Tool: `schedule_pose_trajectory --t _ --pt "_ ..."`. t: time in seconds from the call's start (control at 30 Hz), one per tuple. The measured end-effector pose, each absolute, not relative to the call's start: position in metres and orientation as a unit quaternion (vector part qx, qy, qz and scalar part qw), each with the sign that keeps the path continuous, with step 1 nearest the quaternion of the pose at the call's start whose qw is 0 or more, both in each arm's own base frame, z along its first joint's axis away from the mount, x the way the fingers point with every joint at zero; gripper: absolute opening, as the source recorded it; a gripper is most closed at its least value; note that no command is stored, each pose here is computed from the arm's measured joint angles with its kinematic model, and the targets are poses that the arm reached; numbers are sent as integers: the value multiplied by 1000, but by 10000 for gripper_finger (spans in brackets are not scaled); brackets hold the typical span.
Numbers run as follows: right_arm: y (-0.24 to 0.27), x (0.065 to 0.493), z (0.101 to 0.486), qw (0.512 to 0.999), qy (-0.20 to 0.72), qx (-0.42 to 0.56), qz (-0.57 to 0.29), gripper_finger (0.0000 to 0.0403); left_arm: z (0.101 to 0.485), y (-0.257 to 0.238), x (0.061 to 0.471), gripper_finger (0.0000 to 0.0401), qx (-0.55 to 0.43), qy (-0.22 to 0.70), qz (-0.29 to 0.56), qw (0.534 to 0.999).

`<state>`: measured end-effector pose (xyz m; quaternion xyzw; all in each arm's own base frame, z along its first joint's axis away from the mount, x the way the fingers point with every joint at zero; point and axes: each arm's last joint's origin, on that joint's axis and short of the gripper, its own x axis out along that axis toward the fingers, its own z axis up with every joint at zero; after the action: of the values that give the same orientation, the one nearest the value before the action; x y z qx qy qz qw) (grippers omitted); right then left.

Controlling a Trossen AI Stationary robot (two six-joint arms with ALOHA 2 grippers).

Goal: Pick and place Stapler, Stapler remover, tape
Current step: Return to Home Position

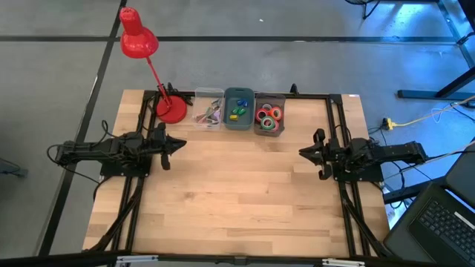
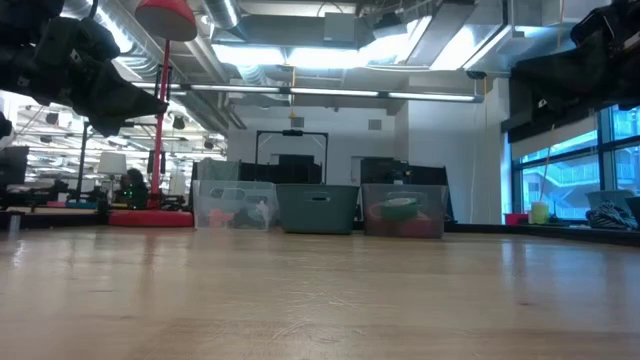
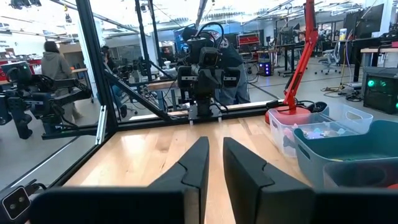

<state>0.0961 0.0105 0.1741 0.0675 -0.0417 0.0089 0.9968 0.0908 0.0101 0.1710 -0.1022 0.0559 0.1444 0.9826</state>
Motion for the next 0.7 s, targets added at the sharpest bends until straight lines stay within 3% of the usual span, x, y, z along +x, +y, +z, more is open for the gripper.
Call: schedule_pose_trajectory --t 0.7 --pt "11 96 174 997 -41 68 9 51 171 10 91 9 -102 56 144 983"
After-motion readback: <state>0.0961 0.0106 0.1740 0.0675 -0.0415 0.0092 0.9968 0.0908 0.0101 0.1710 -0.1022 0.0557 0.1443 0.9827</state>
